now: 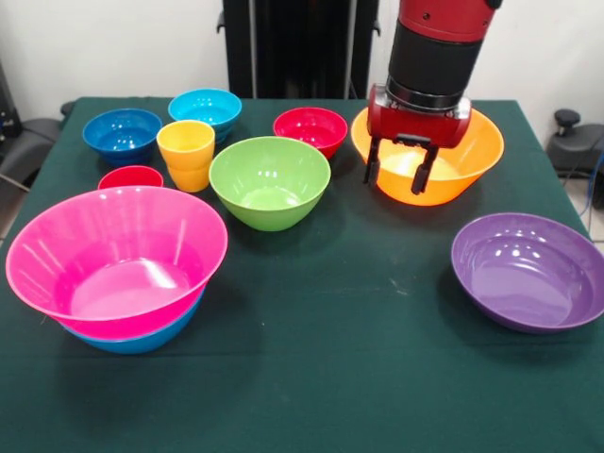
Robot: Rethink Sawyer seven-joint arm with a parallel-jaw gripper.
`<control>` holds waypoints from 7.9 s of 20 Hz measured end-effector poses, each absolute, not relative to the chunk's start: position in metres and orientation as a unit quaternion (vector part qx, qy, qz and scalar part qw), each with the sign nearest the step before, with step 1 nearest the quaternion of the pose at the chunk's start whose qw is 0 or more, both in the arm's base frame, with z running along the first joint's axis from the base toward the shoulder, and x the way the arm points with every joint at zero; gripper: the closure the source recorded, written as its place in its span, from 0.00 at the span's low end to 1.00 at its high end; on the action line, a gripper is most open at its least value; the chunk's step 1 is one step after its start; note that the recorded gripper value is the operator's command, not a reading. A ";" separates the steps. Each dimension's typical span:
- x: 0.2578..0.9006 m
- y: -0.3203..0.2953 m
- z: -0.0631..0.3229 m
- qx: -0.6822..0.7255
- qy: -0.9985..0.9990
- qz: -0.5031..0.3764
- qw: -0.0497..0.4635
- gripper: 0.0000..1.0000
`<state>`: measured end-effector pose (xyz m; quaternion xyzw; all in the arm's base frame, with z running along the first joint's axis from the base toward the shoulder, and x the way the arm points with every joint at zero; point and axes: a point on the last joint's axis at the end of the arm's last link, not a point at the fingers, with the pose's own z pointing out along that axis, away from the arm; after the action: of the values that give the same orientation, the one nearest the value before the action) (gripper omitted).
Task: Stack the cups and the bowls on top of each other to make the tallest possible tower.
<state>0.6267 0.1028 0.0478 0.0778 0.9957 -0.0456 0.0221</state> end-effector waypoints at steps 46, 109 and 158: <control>0.618 0.149 0.024 0.090 0.995 -0.027 0.017 0.00; 0.616 0.202 -0.010 0.183 0.983 0.009 0.005 1.00; 0.709 0.072 0.221 0.201 0.978 0.003 0.051 1.00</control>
<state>0.7089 0.0722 0.2209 0.2015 0.9782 0.0029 0.0509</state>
